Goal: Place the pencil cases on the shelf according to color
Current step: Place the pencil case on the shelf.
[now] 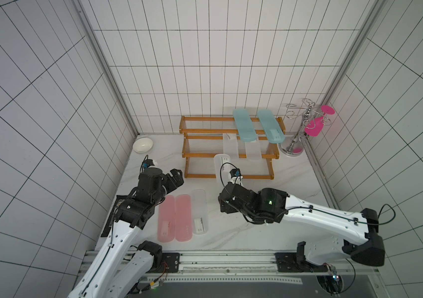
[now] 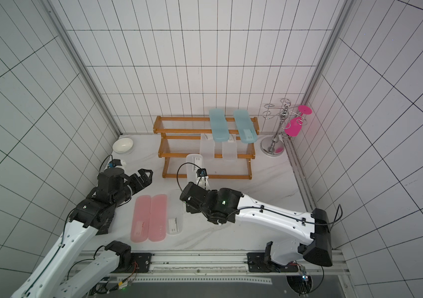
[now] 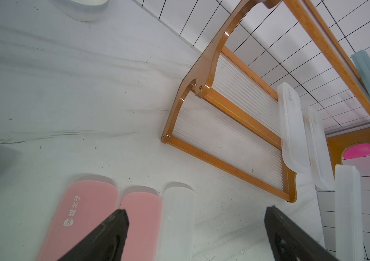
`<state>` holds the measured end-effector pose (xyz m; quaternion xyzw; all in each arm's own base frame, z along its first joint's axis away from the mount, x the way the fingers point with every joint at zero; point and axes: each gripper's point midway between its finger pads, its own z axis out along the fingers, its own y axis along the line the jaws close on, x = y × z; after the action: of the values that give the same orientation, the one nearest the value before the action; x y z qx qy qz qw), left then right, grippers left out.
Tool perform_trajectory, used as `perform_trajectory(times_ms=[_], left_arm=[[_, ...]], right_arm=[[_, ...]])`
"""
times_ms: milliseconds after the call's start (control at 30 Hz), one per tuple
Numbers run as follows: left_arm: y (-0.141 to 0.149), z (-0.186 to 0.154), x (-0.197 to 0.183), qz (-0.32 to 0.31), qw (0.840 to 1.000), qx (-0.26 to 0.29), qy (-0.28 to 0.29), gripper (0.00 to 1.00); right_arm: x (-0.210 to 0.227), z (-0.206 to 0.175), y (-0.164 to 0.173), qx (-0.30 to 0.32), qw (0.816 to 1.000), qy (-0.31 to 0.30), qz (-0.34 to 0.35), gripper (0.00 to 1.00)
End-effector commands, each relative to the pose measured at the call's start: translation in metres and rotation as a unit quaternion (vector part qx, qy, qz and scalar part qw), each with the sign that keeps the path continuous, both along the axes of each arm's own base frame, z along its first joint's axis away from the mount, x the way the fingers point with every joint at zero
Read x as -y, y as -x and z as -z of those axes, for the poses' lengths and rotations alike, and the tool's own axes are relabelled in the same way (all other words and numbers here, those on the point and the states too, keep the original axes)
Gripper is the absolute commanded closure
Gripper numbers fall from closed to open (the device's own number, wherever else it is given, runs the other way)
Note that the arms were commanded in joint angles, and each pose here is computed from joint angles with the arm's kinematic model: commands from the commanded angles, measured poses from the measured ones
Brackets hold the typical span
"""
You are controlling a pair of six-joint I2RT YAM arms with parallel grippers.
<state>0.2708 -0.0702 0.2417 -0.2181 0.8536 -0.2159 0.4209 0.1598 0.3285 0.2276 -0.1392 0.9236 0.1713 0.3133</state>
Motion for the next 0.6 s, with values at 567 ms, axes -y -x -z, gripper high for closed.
perform_trajectory(times_ms=[567], left_arm=[[-0.005, -0.003, 0.005, 0.019, 1.0, 0.021, 0.01, 0.02]], right_arm=[[-0.058, -0.005, -0.096, -0.021, 1.0, -0.01, 0.004, 0.3]])
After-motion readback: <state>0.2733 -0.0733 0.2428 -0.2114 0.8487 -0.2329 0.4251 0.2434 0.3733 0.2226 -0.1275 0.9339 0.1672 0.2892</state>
